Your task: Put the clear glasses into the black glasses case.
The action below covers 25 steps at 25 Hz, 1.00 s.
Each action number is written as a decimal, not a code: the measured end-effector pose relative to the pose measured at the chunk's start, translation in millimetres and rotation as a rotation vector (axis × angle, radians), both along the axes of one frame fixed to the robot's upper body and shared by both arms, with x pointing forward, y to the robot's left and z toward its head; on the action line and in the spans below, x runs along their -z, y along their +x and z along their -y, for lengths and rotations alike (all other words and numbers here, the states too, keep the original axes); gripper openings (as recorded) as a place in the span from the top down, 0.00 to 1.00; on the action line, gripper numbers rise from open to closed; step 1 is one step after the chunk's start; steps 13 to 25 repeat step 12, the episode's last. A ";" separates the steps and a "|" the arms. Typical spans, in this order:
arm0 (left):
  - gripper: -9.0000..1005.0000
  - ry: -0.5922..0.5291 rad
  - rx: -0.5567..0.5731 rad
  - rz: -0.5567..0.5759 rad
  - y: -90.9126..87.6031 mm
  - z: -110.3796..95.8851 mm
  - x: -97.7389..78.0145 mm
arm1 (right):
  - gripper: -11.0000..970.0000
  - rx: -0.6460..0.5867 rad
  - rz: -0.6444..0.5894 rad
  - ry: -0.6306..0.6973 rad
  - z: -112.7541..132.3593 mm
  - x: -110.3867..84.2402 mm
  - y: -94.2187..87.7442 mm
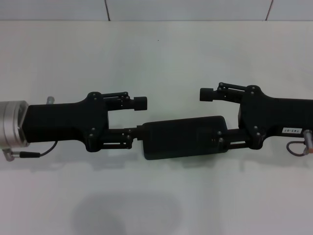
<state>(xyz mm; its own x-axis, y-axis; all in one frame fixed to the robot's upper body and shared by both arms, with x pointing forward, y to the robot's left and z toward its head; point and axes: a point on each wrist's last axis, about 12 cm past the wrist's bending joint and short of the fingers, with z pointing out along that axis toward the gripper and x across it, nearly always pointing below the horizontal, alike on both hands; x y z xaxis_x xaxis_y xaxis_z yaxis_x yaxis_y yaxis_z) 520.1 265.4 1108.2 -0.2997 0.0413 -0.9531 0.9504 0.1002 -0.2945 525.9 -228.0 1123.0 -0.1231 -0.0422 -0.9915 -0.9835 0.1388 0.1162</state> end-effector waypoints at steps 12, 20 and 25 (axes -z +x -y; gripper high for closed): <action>0.27 0.010 -0.024 -0.013 -2.4 -3.2 4.6 | 0.11 0.017 0.023 0.021 0.3 2.1 0.9; 0.27 0.010 -0.024 -0.013 -2.4 -3.2 4.6 | 0.11 0.017 0.023 0.021 0.3 2.1 0.9; 0.27 0.010 -0.024 -0.013 -2.4 -3.2 4.6 | 0.11 0.017 0.023 0.021 0.3 2.1 0.9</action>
